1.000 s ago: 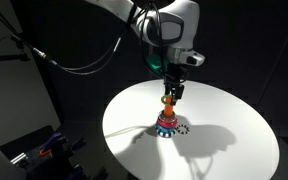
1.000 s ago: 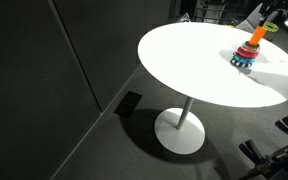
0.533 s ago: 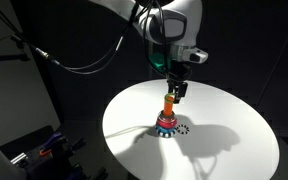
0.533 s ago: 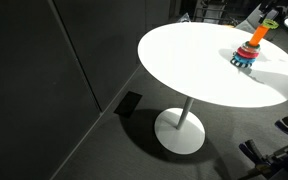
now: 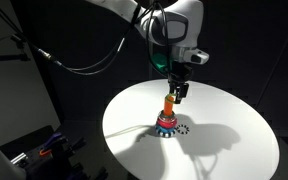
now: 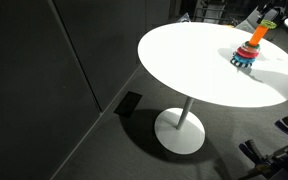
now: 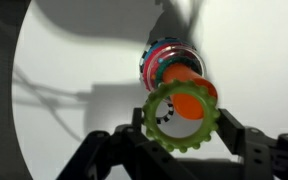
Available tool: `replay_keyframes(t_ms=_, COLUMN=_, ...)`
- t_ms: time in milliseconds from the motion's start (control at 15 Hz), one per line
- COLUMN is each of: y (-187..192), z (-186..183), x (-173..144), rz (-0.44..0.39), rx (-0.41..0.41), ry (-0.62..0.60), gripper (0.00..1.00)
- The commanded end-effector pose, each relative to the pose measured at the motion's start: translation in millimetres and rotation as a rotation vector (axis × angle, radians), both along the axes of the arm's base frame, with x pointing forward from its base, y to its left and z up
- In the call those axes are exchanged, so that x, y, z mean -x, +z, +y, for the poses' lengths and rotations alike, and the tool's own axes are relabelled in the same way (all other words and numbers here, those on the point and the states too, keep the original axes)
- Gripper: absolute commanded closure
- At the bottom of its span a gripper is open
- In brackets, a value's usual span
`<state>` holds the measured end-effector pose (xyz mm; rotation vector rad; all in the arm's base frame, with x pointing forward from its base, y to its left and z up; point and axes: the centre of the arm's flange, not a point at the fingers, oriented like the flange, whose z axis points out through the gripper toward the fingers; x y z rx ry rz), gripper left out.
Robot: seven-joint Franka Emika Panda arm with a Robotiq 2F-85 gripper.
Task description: Pick up the light green ring and stack it on the ring stacking stand
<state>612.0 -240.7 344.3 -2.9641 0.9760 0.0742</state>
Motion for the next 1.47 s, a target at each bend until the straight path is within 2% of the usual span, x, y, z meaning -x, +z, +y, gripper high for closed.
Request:
replay_keyframes(t_ms=0, y=2, z=-4, x=-12, rz=0.005, rx=-0.046, ry=-0.010, gripper=0.51)
replay_keyframes(t_ms=267, y=1, z=2, x=-10, rz=0.014, rx=-0.077, ry=-0.002, gripper=0.51)
replay_keyframes(t_ms=533, y=5, z=6, x=-6, rz=0.015, rx=-0.072, ry=0.006, gripper=0.51)
replay_keyframes(t_ms=1400, y=-8, z=14, x=-6, rz=0.067, rx=0.023, ry=0.012, gripper=0.51)
